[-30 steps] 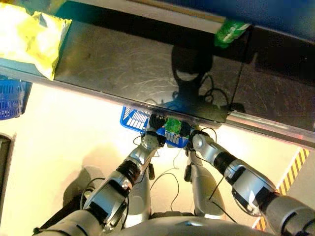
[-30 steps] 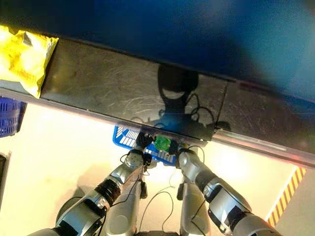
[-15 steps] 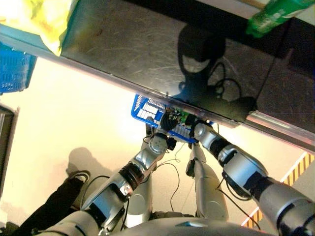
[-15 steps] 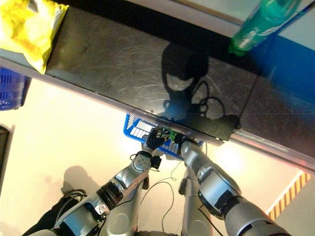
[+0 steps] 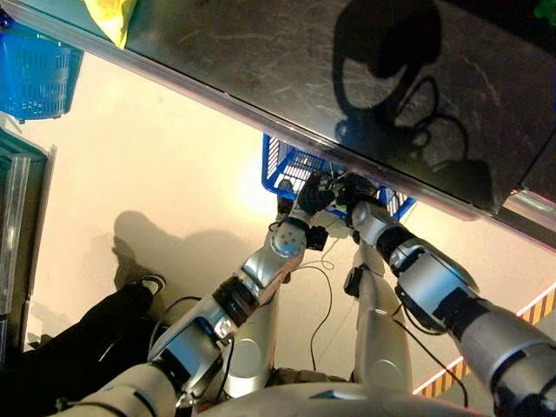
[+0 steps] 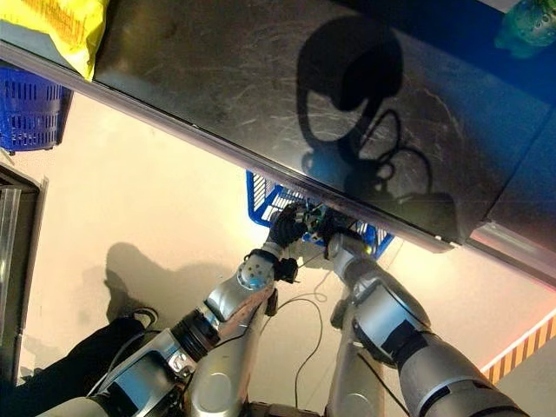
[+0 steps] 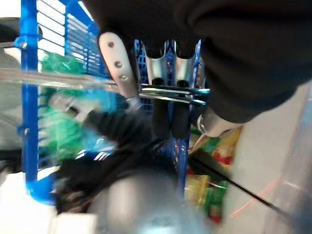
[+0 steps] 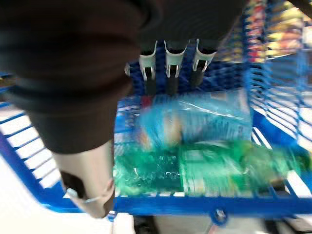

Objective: Pick up the snacks into the basket

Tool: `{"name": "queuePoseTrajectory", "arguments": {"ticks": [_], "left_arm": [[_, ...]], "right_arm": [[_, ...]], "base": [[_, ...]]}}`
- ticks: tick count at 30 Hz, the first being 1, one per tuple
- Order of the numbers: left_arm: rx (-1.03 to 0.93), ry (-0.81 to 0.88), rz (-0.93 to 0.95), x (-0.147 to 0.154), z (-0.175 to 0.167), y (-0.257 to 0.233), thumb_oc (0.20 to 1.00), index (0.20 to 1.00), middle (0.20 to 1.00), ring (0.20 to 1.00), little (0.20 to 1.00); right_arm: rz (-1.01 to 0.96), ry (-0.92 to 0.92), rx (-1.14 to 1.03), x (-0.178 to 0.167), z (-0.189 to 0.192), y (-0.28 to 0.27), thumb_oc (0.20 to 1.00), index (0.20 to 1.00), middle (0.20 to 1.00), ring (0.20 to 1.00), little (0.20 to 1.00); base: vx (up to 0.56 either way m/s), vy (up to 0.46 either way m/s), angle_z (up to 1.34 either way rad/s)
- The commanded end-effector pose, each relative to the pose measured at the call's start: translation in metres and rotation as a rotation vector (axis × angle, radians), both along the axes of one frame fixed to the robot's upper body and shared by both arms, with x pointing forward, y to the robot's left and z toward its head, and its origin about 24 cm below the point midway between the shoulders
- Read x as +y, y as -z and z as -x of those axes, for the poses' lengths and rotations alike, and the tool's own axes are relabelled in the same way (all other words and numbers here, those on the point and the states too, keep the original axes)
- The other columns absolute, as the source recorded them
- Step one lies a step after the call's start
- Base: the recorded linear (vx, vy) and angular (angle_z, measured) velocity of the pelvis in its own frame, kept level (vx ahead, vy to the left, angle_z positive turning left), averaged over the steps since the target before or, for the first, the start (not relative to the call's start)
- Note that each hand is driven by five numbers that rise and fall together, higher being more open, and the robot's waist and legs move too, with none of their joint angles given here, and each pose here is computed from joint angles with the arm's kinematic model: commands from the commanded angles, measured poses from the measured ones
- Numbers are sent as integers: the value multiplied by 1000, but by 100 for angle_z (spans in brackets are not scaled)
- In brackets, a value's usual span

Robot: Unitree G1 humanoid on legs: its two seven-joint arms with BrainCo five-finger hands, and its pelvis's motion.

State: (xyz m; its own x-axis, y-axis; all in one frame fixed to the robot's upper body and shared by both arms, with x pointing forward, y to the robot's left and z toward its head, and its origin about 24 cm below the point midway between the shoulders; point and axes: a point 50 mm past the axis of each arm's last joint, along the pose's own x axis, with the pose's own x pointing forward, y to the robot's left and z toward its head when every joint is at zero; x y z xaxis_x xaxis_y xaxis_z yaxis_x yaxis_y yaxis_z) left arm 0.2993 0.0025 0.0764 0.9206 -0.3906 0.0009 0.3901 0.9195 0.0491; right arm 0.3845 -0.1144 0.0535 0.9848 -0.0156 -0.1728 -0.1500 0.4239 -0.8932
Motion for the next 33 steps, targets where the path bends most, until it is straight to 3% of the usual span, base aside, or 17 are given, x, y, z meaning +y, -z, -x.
{"name": "queuePoseTrajectory", "arguments": {"ticks": [1, 8, 9, 11, 13, 14, 16, 19, 22, 25, 26, 27, 30, 33], "left_arm": [[-261, 182, 287, -47, 17, -84, 200, 200, 200, 200, 200], [-107, -68, 129, -5, -10, -25, 200, 200, 200, 200, 200], [-50, -169, 85, 17, -17, -5, 200, 200, 200, 200, 200], [-41, -199, 40, 27, -19, 2, 200, 200, 200, 200, 200], [65, -342, -17, 67, -22, 34, 200, 200, 200, 200, 200], [64, -342, -16, 67, -22, 33, 200, 200, 200, 200, 200], [175, -458, -120, 108, -18, 66, 200, 200, 200, 200, 200], [241, -505, -213, 130, -10, 87, 200, 200, 200, 200, 200], [507, -604, -380, 174, 30, 146, 200, 200, 200, 200, 200], [645, -614, -467, 187, 56, 172, 200, 200, 200, 200, 200], [780, -608, -539, 198, 85, 194, 200, 200, 200, 200, 200], [781, -608, -539, 198, 86, 194, 200, 200, 200, 200, 200], [1048, -625, -560, 215, 150, 225, 200, 200, 200, 200, 200], [1190, -702, -475, 223, 187, 236, 200, 200, 200, 200, 200]], "right_arm": [[-178, -47, -60, 31, -3, -15, 1000, 1000, 1000, 1000, 1000], [-303, -15, 85, 30, 27, 36, 1000, 1000, 1000, 1000, 1000], [-321, 21, 153, 16, 42, 59, 1000, 1000, 1000, 1000, 1000], [-329, 42, 179, 10, 48, 68, 1000, 1000, 1000, 1000, 1000], [-369, 121, 230, -16, 65, 88, 1000, 1000, 1000, 1000, 1000], [-369, 120, 229, -16, 65, 88, 1000, 1000, 1000, 1000, 1000], [-437, 234, 282, -44, 84, 107, 1000, 1000, 1000, 1000, 1000], [-451, 292, 310, -57, 97, 118, 1000, 1000, 1000, 1000, 1000], [-496, 496, 371, -91, 136, 146, 1000, 1000, 1000, 1000, 1000], [-534, 648, 438, -108, 164, 163, 1000, 1000, 1000, 1000, 1000], [-562, 774, 490, -122, 190, 176, 1000, 1000, 1000, 1000, 1000], [-562, 774, 491, -122, 190, 176, 1000, 1000, 1000, 1000, 1000], [-554, 958, 631, -141, 246, 197, 1000, 1000, 1000, 1000, 1000], [-592, 1053, 688, -143, 276, 206, 1000, 1000, 1000, 1000, 1000]], "base": [[0, 0, 0], [8, -7, 3], [41, -29, 2], [9, -7, 2], [49, -23, 0], [61, -28, -9], [50, -25, -11], [63, -16, -3], [141, -36, -6], [103, -26, -4], [142, -31, 0], [147, -23, 2], [200, -28, -2], [144, -20, -7]]}}
